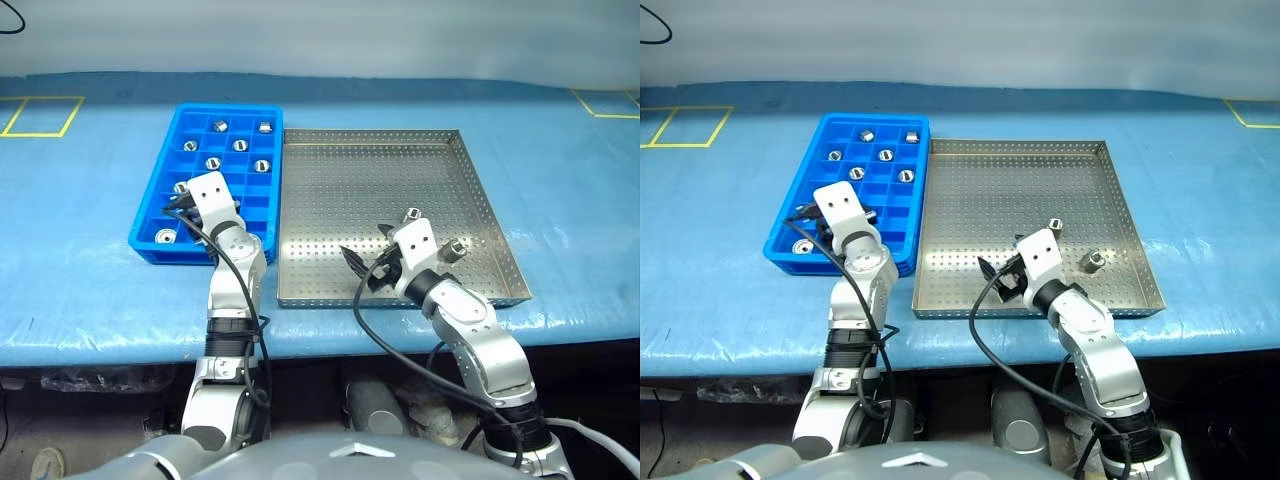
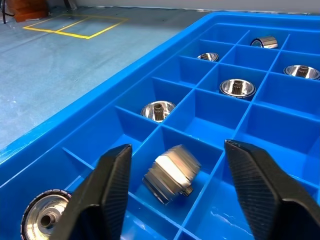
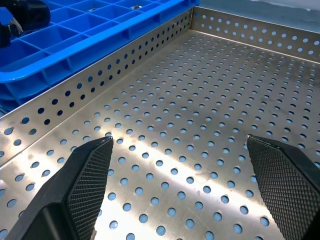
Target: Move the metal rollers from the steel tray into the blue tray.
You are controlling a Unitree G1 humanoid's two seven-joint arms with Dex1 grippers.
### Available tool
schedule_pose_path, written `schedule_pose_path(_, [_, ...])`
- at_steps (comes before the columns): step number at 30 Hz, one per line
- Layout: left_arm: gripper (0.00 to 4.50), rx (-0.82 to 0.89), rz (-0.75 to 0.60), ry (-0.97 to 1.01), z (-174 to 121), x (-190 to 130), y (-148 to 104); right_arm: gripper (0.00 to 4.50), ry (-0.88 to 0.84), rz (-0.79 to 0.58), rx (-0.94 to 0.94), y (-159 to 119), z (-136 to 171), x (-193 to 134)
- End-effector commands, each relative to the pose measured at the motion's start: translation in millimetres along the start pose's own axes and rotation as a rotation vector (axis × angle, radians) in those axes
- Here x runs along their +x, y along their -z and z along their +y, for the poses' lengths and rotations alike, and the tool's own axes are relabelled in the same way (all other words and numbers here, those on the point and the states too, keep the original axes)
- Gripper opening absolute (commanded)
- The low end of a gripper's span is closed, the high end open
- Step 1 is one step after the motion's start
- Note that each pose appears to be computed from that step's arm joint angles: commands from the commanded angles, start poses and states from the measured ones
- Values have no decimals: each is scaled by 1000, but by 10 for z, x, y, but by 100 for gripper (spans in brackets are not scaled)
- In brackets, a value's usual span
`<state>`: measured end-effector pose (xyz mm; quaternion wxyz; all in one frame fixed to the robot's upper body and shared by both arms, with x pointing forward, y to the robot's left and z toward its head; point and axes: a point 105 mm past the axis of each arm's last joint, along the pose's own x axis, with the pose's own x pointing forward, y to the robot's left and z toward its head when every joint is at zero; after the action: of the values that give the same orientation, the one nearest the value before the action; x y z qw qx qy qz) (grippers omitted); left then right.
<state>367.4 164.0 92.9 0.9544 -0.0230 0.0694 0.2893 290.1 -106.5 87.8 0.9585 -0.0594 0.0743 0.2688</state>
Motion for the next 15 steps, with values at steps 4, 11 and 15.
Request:
schedule_pose_path(4, [448, -12, -202, 429, -482, -322, -247, 450, 77, -54, 3, -164, -176, -87])
schedule_pose_path(11, [448, -34, -360, 853, -697, -743, -469, 450, 154, 105, -1, 75, -406, -291])
schedule_pose_path(15, [448, 65, -394, 1024, -710, -892, -440, 450, 139, 177, 19, 181, -413, -327])
